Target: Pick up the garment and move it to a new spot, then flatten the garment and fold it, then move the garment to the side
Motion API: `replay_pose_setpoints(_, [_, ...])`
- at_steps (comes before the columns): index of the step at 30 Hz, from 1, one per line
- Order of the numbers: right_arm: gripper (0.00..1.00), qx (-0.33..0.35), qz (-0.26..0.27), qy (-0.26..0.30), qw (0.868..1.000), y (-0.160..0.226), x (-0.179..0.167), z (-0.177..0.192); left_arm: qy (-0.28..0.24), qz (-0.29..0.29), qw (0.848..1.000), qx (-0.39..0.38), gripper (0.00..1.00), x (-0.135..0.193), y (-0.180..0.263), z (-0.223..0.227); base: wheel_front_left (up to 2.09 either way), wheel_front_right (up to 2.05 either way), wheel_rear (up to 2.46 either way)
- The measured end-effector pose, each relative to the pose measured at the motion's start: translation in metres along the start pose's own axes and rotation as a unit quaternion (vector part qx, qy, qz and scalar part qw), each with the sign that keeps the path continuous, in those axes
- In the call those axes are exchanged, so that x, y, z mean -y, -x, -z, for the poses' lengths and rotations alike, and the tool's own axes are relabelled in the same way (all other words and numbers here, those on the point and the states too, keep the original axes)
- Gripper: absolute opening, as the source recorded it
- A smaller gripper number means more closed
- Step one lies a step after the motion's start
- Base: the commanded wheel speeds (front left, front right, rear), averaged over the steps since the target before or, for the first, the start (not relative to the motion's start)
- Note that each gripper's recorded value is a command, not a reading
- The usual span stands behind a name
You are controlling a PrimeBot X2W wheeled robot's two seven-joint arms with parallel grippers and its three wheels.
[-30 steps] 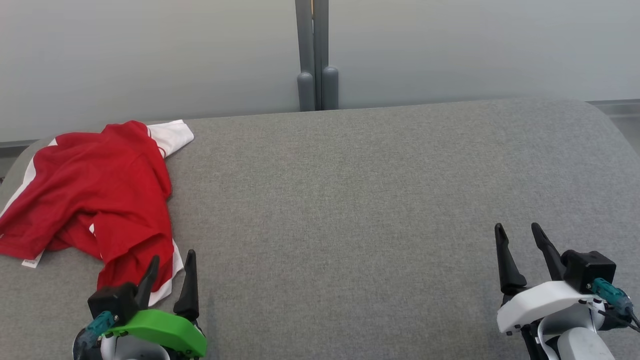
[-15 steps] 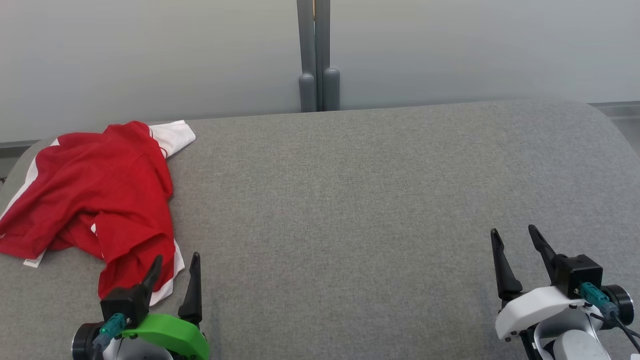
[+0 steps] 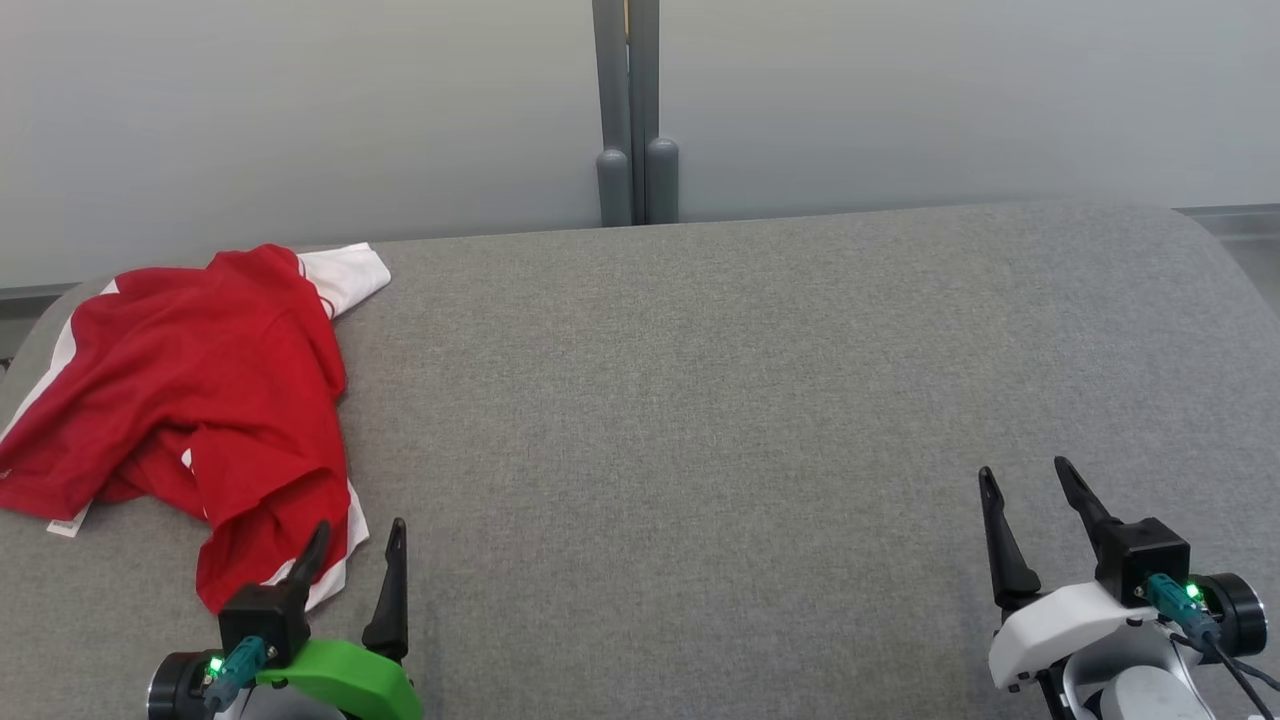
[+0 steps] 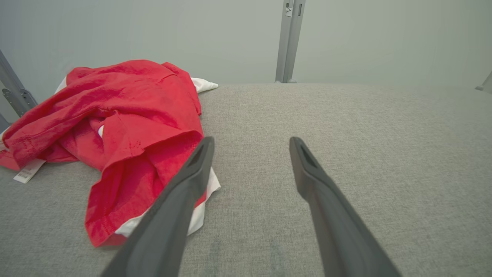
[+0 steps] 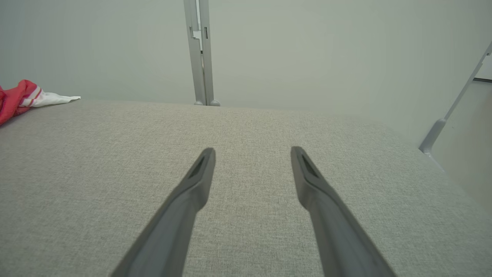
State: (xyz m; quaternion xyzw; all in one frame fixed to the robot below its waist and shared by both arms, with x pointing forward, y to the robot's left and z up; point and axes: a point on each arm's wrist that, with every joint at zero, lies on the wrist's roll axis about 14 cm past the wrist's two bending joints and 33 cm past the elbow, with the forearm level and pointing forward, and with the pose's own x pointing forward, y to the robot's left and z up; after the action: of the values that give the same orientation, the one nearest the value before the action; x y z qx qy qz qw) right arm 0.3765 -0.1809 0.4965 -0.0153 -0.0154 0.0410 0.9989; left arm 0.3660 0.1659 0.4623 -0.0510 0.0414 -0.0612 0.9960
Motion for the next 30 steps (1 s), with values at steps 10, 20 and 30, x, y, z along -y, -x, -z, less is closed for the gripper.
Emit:
replay_pose_setpoints(10, [1.00, 0.001, -0.011, 0.020, 1.000, -0.002, -0.006, 0.001, 0.000, -0.001, 1.000, -0.001, 1.00, 0.001, 0.001, 0.004, 0.00, 0.00, 0.00])
replay_pose_setpoints(20, [1.00, -0.001, -0.015, 0.019, 1.000, -0.002, -0.009, 0.002, 0.002, -0.002, 1.000, 0.002, 1.00, 0.000, 0.000, 0.002, 0.00, 0.00, 0.00])
replay_pose_setpoints(30, [1.00, -0.002, -0.024, 0.019, 1.000, -0.005, -0.015, 0.003, 0.004, -0.006, 1.000, 0.001, 1.00, -0.002, 0.002, 0.003, 0.00, 0.00, 0.00])
